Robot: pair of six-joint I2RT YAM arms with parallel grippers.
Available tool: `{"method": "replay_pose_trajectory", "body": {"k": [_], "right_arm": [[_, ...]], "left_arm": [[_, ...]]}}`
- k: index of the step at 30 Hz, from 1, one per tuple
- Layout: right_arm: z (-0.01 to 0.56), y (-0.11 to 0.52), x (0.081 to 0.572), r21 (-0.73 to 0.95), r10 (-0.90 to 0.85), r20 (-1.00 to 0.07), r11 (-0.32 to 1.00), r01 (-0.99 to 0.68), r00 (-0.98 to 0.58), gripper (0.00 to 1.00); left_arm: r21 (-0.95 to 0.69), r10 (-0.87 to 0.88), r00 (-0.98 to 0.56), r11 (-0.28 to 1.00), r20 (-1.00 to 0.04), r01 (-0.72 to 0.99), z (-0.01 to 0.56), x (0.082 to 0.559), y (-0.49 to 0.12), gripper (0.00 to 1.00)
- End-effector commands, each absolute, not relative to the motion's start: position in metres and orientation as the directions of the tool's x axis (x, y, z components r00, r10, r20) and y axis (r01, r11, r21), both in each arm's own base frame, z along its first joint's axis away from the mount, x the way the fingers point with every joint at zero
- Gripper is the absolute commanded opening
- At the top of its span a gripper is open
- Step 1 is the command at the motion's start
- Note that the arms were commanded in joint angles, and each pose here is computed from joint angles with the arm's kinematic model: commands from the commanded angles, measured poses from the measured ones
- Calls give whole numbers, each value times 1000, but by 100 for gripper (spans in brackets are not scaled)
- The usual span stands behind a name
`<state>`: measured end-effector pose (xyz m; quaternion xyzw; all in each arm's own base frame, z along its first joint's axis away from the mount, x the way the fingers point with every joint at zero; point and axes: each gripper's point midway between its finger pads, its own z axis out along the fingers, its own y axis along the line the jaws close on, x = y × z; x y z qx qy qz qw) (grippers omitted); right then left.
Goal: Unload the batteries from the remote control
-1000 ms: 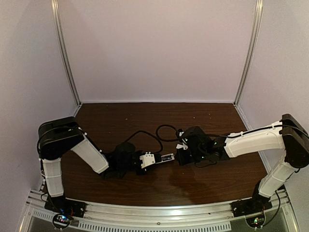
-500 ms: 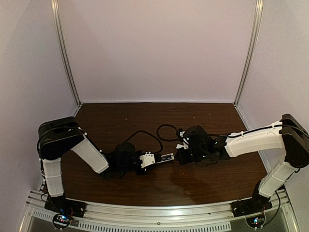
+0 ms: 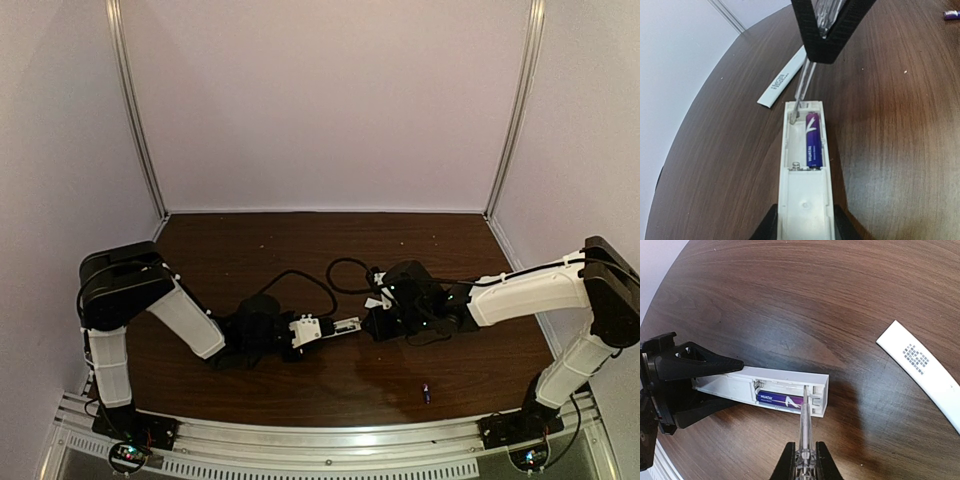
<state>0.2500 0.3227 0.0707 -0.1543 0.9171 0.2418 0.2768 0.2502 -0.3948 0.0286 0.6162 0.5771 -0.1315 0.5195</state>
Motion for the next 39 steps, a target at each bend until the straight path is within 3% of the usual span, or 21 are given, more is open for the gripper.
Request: {"method": "replay_pose_trajectory", "body": {"k": [1, 39], "right_arm": [[66, 334, 227, 421, -209, -537, 773, -474, -817, 0], [111, 328, 220, 380, -272, -565, 752, -538, -779, 0]], "left_arm": [[495, 528, 353, 151, -772, 856, 31, 238, -408, 0], [519, 539, 359, 177, -762, 836, 34, 241, -401, 0]]}}
